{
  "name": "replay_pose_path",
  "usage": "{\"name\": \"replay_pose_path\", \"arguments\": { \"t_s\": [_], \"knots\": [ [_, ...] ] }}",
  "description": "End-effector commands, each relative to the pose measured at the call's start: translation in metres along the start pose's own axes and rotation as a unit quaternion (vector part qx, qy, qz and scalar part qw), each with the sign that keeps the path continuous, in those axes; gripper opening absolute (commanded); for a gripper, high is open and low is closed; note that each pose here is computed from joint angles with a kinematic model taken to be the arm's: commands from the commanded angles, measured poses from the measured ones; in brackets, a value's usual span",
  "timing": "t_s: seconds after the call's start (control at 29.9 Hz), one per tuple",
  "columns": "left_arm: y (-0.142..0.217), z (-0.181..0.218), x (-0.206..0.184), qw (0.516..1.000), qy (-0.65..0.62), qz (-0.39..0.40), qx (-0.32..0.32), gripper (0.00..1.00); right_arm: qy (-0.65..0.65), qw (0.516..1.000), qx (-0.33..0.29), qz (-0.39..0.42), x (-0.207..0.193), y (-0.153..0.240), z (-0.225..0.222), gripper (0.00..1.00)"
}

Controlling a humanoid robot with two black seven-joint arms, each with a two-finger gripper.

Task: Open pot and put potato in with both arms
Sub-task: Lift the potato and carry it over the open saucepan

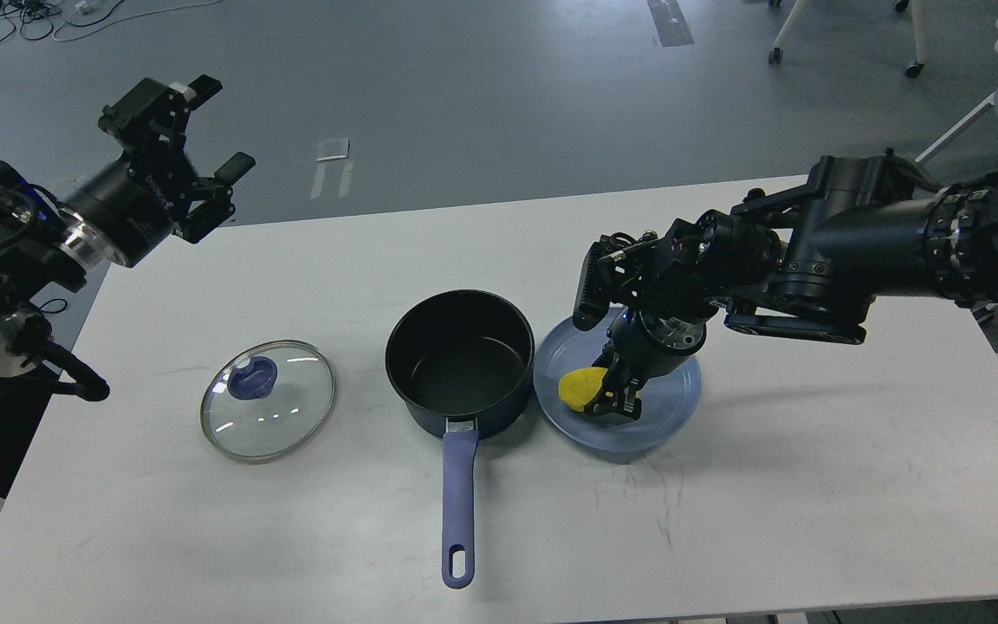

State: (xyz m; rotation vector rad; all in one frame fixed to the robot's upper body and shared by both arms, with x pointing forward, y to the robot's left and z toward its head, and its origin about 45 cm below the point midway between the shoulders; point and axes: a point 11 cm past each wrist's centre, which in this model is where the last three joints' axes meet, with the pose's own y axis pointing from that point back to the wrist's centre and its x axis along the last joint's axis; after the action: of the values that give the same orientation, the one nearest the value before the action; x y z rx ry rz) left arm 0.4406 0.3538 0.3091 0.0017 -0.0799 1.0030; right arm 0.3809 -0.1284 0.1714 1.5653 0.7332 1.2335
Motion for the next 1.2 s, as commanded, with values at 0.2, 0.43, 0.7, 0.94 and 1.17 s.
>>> {"name": "replay_pose_path", "arguments": {
  "t_s": [0.2,0.43,0.7,0.94,1.17],
  "knots": [
    [0.000,-0.001,-0.001,1.000,0.000,-0.002,0.001,0.98,-0.035,0.997,-0.045,0.049,-0.004,0.074,0.037,0.00],
    [-0.001,-0.002,-0.002,1.000,0.003,-0.005,0.001,0.98,-0.066,0.988,-0.039,0.132,0.030,0.110,0.038,0.00],
    [0.000,-0.001,-0.003,1.000,0.005,-0.011,0.001,0.98,-0.103,0.980,0.017,0.167,0.068,0.089,0.014,0.00],
    [-0.001,-0.001,-0.003,1.000,0.005,-0.011,0.001,0.98,-0.101,0.981,0.033,0.161,0.084,0.054,0.002,0.00],
    [-0.001,-0.002,-0.004,1.000,0.006,-0.012,0.001,0.98,-0.094,0.982,0.033,0.162,0.100,0.031,-0.004,0.00]
  ]
}}
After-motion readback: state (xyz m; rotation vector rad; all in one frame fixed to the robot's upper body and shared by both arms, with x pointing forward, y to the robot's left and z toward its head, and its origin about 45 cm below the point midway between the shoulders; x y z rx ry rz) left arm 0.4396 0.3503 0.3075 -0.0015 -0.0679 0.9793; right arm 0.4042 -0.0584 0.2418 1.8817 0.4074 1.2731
